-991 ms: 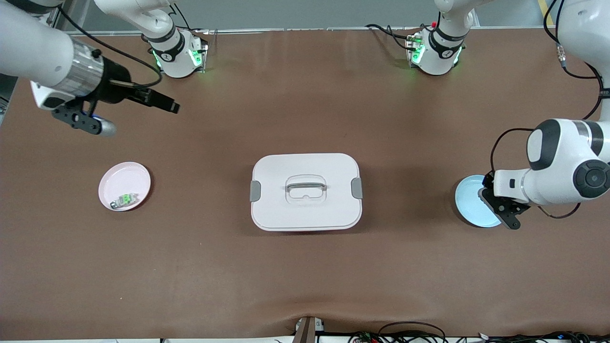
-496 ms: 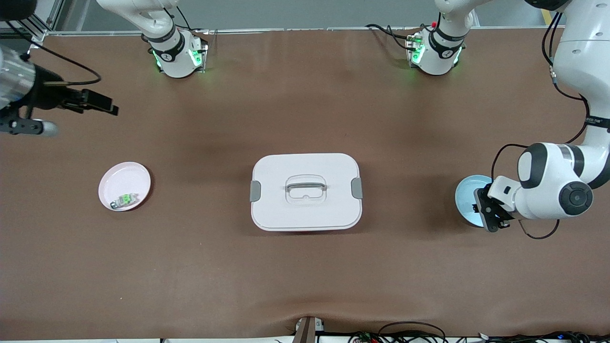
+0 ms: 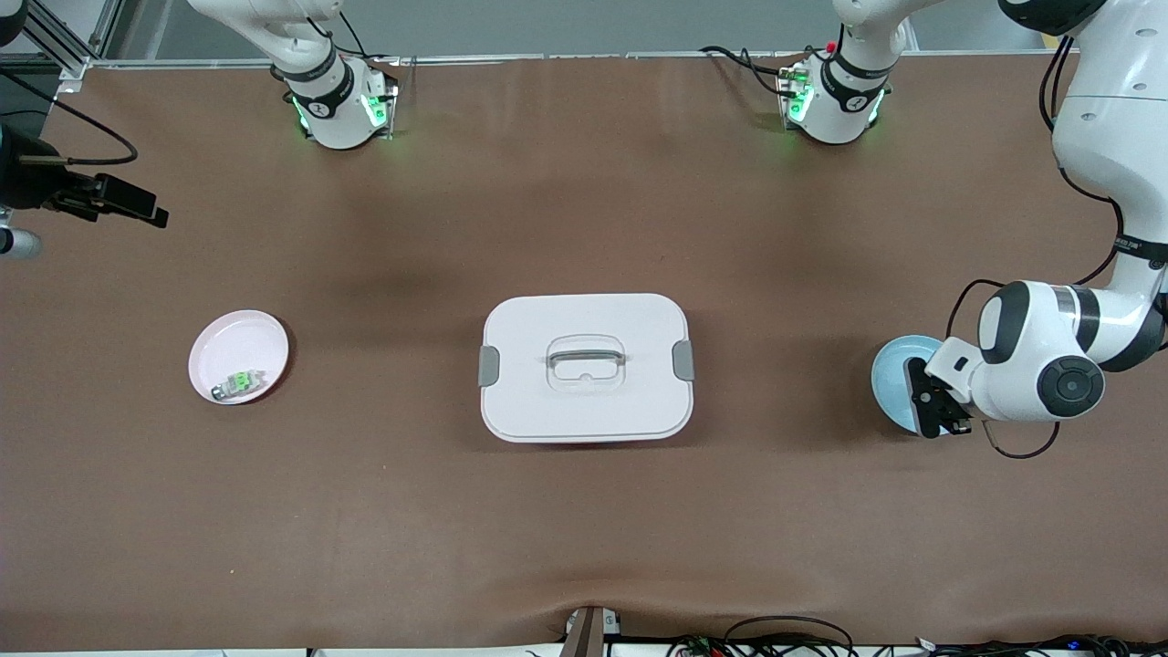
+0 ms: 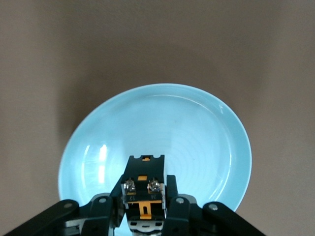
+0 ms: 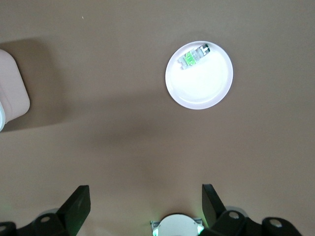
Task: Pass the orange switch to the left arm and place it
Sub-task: 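Lower the orange switch onto the blue plate with the left gripper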
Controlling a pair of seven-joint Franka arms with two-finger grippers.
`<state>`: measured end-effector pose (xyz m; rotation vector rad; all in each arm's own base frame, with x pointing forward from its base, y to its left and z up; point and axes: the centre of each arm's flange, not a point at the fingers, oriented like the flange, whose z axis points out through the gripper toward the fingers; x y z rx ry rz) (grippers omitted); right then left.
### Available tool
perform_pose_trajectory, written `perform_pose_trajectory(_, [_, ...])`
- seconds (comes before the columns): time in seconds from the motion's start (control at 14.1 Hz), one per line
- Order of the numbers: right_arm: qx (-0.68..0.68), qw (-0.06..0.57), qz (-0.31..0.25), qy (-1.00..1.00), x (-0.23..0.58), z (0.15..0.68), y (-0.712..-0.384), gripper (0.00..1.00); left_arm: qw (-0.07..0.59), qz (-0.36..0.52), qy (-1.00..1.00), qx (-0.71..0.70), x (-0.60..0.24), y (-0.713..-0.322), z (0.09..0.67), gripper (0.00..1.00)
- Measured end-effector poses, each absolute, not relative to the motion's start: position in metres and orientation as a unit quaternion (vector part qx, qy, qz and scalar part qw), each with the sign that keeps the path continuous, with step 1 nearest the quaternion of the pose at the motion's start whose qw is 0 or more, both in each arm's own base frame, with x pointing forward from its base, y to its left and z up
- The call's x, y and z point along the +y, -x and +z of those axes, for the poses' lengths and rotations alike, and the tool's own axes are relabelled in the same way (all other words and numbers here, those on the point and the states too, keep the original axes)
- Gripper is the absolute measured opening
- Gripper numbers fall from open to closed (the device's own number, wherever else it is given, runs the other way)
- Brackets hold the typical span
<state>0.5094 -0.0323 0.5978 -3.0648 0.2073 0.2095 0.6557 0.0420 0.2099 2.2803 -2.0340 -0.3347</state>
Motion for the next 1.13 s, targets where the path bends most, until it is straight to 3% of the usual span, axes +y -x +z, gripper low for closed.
perform_pose_trajectory(0.28, [0.066,0.026,0.043,0.997,-0.031,0.596,-0.476,1.00,0.034,-0.098,-0.743,-0.661,0.047,-0.650,0.197,0.34])
perform_pose_trajectory(0.57, [0.051,0.013,0.019,0.998,-0.040,0.615,-0.472,1.00,0.032,-0.100,-0.740,-0.664,0.048,-0.646,0.192,0.34])
perform_pose_trajectory(0.71, [0.048,0.013,0.006,0.999,-0.045,0.629,-0.474,1.00,0.031,-0.100,-0.745,-0.659,0.047,-0.646,0.193,0.48])
perform_pose_trajectory(1.06, [0.045,0.012,0.006,0.999,-0.044,0.640,-0.484,1.00,0.019,-0.076,-0.793,-0.604,0.041,-0.656,0.228,0.98])
perform_pose_trajectory(1.13, [0.044,0.012,0.009,0.999,-0.044,0.639,-0.485,1.00,0.028,-0.063,-0.808,-0.586,0.039,-0.660,0.242,1.00])
